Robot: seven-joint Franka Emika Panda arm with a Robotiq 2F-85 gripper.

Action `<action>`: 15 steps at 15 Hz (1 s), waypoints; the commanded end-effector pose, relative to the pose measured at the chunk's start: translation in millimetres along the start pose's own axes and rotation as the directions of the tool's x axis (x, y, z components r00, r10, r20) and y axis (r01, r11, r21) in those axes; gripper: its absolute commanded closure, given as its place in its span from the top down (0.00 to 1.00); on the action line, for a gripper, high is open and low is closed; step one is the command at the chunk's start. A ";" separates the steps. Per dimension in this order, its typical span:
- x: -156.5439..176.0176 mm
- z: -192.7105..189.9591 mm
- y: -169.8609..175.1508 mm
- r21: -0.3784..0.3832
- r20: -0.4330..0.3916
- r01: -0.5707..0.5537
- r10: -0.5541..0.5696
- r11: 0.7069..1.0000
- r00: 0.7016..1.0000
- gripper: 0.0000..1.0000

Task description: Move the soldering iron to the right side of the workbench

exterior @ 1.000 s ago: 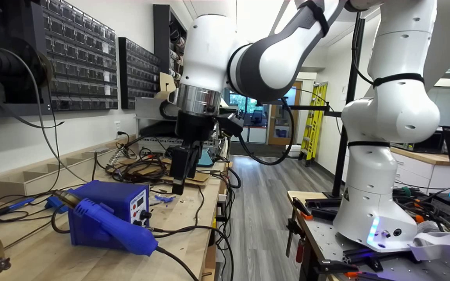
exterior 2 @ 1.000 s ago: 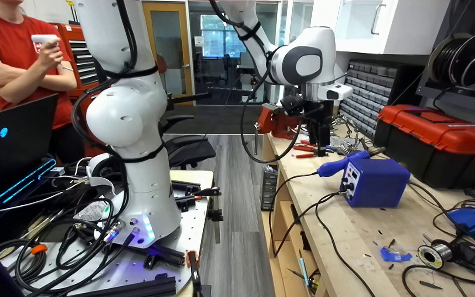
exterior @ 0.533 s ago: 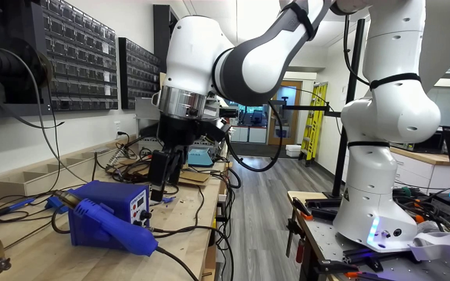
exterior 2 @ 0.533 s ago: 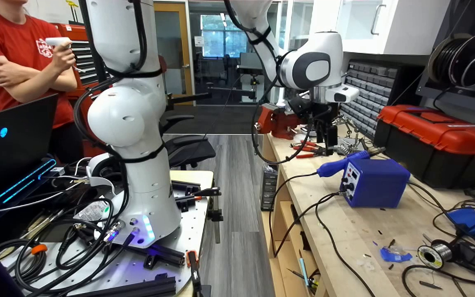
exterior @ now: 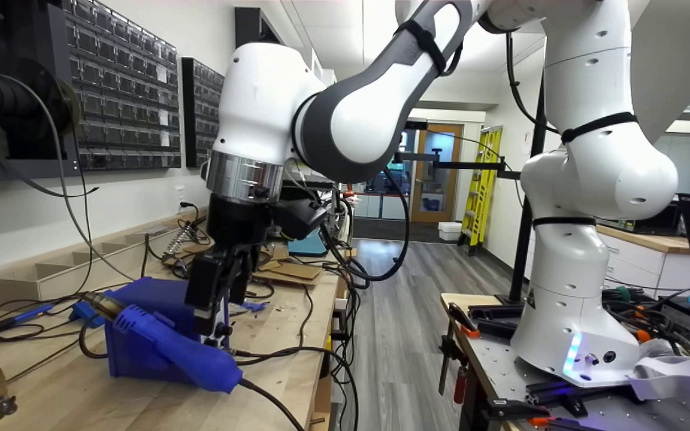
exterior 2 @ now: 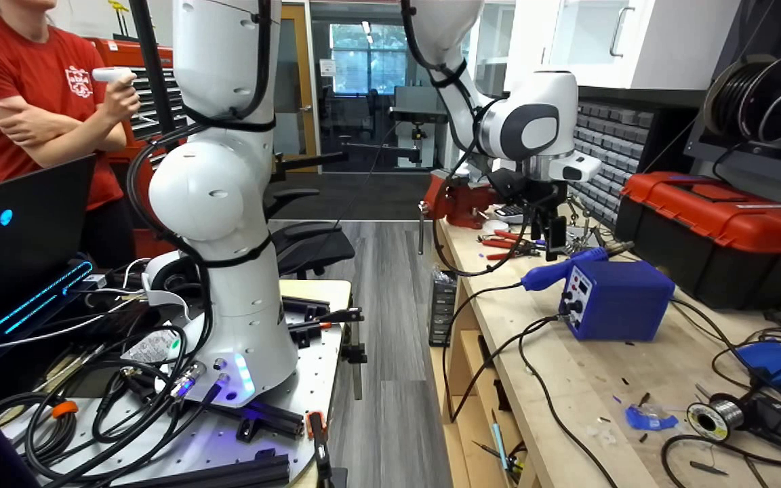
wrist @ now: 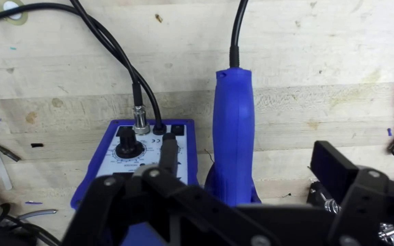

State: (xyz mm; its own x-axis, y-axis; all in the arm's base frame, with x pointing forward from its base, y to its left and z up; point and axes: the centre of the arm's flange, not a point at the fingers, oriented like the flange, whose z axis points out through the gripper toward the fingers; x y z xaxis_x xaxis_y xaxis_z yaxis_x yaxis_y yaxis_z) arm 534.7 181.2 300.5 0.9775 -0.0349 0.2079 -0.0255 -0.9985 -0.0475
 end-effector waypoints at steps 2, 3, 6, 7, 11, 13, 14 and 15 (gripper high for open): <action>21.2 16.9 -13.3 0.019 -0.004 -0.015 0.015 1.000 1.000 1.00; 23.6 19.8 -14.5 0.021 -0.003 -0.015 0.015 1.000 1.000 1.00; 32.4 27.1 -15.3 0.027 0.002 -0.018 0.018 0.999 1.000 1.00; 34.6 30.2 -14.5 0.028 0.005 -0.021 0.020 0.999 1.000 1.00; 42.7 42.3 -10.0 0.043 0.026 -0.035 0.034 0.998 0.999 1.00; 45.2 48.5 -8.2 0.052 0.039 -0.047 0.045 0.998 0.998 1.00; 45.9 51.7 -7.3 0.056 0.046 -0.050 0.047 0.997 0.998 1.00; 47.0 54.9 -6.5 0.061 0.053 -0.054 0.051 0.997 0.997 1.00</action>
State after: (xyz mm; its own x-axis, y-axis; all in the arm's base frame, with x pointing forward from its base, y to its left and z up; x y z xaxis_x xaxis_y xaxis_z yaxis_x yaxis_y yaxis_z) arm 581.9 190.2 262.2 0.9824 -0.0799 0.1688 -0.0632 -0.9928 -0.1019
